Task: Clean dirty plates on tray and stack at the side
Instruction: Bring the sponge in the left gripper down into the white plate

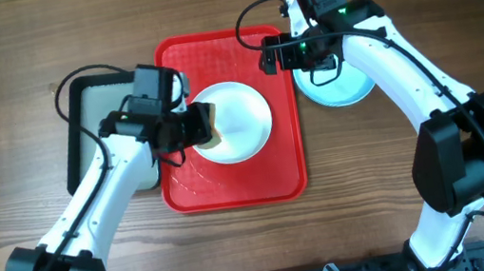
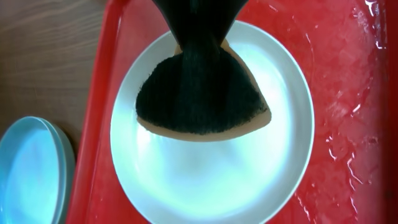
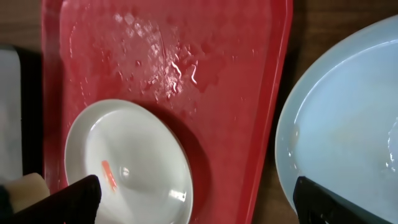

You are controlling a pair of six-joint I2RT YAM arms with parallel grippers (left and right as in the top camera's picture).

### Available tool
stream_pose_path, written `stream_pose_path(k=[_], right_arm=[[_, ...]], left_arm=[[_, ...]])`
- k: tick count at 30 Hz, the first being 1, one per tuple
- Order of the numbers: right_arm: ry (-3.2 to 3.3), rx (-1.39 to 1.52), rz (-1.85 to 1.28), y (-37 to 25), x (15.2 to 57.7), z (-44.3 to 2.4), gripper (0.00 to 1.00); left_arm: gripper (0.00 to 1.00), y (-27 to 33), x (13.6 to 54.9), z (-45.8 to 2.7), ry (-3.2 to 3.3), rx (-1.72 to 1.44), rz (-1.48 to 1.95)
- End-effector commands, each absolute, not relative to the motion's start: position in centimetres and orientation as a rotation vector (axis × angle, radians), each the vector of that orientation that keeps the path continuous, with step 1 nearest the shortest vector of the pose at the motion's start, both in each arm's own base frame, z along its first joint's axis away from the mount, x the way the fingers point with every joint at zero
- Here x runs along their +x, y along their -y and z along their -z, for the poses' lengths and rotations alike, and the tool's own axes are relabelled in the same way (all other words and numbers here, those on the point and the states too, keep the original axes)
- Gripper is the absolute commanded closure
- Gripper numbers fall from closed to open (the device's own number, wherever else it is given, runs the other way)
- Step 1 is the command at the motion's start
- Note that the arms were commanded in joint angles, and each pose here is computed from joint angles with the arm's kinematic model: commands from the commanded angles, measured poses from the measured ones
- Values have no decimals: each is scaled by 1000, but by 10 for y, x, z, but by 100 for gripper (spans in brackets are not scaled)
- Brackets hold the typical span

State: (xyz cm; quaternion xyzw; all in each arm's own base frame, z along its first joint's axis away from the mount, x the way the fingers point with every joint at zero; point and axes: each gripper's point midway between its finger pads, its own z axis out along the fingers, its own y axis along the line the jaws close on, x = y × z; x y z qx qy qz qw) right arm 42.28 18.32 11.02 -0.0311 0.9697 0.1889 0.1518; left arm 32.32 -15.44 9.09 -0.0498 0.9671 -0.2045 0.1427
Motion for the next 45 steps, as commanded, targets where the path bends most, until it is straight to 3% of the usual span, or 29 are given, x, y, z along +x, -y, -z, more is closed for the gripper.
stream_pose_path(k=[1,12,32,38,39,40,41,45], right_arm=[[-2753,-109,-537,-185,428,-115,0],[-2734,-112,-541,-186,431,-117,0],[-2736,-102,-547,-186,431,-117,0],[-2832,-25,-718,-200,406,-116,0],[-2836,-47,-713,-200,405,-115,9],[-2840,-73,-707,-199,403,-115,27],[-2857,-78,-704,-199,399,-113,31],[-2918,-161,-691,-206,379,-107,28]], left_arm=[[96,150,332,-87,-2770,-218,430],[96,152,337,-43,-2814,-314,276],[96,157,344,-18,-2835,-327,265],[96,156,348,-19,-2820,-295,257],[96,157,350,-20,-2813,-251,257],[96,158,351,-20,-2807,-207,256],[96,158,353,-21,-2802,-172,253],[96,158,353,-21,-2803,-145,248]])
